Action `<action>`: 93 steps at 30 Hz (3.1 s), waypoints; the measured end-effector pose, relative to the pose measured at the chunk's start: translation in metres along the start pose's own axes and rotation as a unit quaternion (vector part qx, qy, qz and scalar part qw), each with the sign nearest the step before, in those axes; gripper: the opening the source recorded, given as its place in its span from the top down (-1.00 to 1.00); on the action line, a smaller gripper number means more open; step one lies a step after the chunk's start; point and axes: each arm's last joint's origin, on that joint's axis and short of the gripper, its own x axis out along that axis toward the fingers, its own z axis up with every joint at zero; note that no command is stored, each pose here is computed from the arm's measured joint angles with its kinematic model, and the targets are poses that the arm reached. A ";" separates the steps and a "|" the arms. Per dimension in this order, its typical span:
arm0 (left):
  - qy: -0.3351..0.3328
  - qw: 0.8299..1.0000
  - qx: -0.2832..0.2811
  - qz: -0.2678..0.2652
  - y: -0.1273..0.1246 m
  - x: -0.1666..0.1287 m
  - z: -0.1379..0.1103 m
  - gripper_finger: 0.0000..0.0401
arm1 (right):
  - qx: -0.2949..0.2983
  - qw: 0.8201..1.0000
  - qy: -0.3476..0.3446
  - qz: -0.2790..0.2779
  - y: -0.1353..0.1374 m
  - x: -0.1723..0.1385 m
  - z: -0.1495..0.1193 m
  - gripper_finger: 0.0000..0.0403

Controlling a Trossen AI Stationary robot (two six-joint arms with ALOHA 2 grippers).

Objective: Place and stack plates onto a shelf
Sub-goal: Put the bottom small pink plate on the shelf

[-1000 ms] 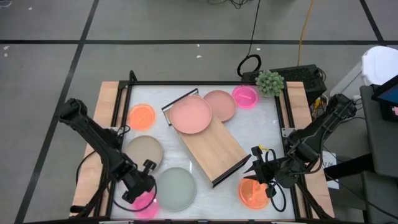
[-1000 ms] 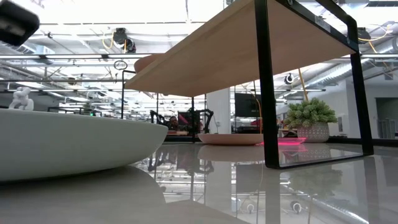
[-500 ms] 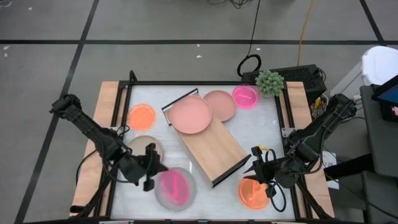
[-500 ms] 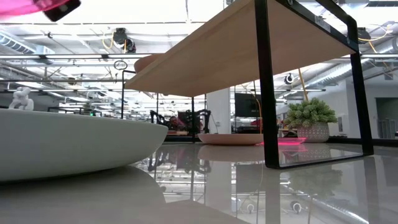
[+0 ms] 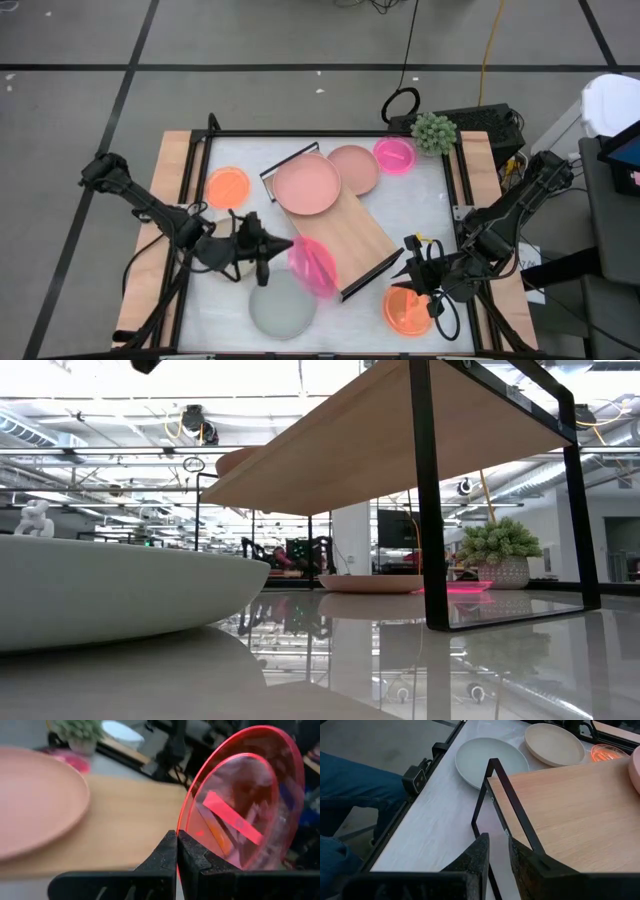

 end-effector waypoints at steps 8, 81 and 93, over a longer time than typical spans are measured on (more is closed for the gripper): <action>-0.049 0.998 -0.008 0.038 0.010 0.015 0.013 0.99 | -0.005 1.000 0.009 -0.002 0.000 0.000 -0.002 0.72; -0.053 0.991 -0.091 0.083 0.024 0.103 -0.032 0.84 | 0.020 0.999 0.024 0.013 0.002 -0.018 -0.010 0.72; -0.085 0.995 -0.022 0.039 0.007 0.089 -0.022 0.83 | 0.023 0.999 0.024 0.014 0.002 -0.017 -0.010 0.72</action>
